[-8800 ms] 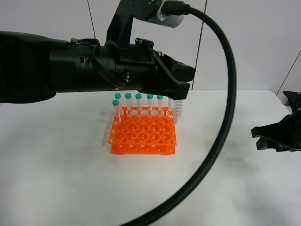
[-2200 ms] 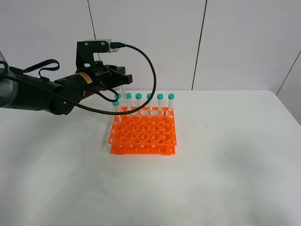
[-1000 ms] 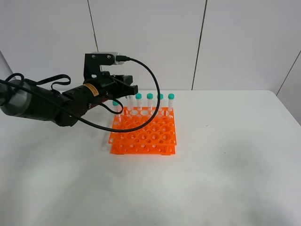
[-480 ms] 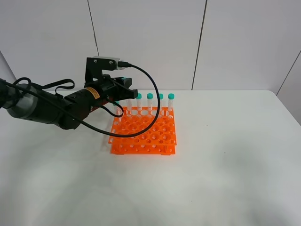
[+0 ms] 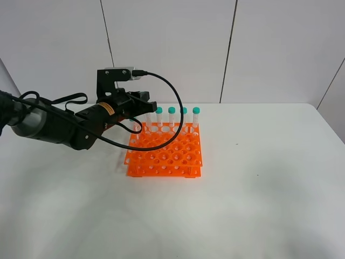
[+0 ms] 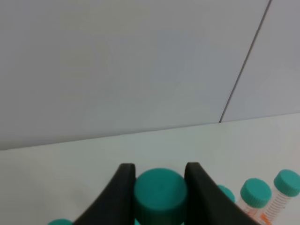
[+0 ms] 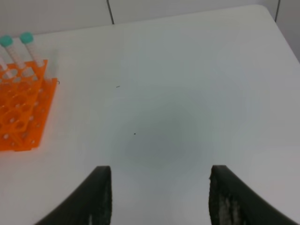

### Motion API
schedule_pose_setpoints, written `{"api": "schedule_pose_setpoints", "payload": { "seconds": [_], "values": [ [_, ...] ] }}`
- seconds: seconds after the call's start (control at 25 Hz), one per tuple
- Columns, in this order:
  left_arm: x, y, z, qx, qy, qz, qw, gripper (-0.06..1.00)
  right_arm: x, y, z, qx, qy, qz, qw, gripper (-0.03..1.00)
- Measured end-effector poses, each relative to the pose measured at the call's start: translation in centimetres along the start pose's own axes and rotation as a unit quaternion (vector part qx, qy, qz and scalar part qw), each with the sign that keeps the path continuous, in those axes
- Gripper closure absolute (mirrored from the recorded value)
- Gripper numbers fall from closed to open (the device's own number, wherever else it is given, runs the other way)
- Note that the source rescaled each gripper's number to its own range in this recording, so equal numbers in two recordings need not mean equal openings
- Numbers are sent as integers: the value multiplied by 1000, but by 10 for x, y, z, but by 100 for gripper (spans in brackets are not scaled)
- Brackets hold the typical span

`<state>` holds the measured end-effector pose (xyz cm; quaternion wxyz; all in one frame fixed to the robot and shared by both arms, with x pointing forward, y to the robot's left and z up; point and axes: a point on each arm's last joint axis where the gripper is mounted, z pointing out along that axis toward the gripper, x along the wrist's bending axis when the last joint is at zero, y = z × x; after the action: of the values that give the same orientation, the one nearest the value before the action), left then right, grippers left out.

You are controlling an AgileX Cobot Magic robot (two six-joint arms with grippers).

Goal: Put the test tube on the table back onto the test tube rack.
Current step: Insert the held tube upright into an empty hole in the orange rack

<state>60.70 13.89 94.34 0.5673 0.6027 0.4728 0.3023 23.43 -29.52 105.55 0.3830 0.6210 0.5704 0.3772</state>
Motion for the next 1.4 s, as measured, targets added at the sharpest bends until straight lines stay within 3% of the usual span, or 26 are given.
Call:
{"api": "schedule_pose_setpoints", "payload": {
  "seconds": [1.04, 1.4],
  "values": [
    [-3, -10, 3, 10, 7, 11, 1000, 94, 0, 0, 0, 0, 0, 0, 1000, 43],
    [-3, -15, 4, 10, 6, 46, 999, 94, 0, 0, 0, 0, 0, 0, 1000, 43]
  ]
}}
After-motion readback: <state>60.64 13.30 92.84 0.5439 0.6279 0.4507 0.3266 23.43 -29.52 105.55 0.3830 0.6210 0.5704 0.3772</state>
